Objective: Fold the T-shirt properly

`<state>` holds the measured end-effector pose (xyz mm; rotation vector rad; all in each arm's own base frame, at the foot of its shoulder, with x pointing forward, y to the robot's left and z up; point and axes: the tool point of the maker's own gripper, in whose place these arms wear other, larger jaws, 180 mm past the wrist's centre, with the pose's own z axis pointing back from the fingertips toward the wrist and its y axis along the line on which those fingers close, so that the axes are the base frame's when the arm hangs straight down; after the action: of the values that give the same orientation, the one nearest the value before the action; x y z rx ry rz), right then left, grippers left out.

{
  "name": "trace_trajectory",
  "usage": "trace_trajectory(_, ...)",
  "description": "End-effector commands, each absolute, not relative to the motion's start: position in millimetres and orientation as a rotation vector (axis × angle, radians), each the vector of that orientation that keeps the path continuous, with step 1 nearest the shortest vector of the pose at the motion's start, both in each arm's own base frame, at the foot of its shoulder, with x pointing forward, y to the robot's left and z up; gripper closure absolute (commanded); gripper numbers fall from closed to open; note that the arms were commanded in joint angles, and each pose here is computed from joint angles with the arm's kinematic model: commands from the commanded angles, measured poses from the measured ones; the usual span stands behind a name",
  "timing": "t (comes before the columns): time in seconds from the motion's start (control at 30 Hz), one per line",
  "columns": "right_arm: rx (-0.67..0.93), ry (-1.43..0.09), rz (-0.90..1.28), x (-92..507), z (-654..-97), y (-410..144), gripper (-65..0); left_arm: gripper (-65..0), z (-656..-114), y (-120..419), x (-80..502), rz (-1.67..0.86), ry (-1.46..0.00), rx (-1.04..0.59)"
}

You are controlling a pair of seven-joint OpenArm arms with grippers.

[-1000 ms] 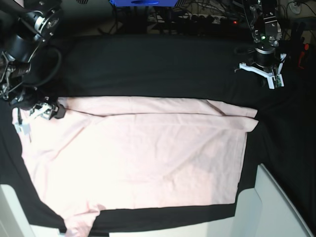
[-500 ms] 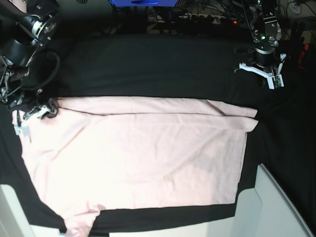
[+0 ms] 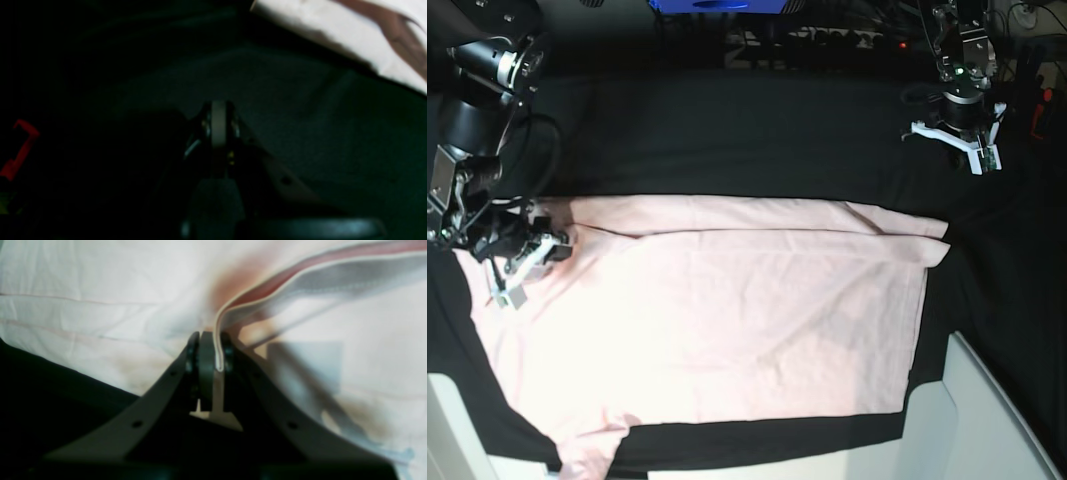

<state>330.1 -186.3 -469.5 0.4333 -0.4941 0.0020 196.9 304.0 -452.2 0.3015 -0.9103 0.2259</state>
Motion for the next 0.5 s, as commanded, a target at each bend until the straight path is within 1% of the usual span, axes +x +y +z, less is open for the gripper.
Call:
trace_trajectory(0.0, 0.434, -0.566, 0.024, 353, -450, -189, -2.6, 0.0, -441, 308, 204, 0.217, -0.953, 0.317)
trace_trajectory(0.47, 0.444, -0.645, 0.103, 401, -412, -166, -2.6, 0.0, -442, 308, 203, 0.218, -0.948, 0.317)
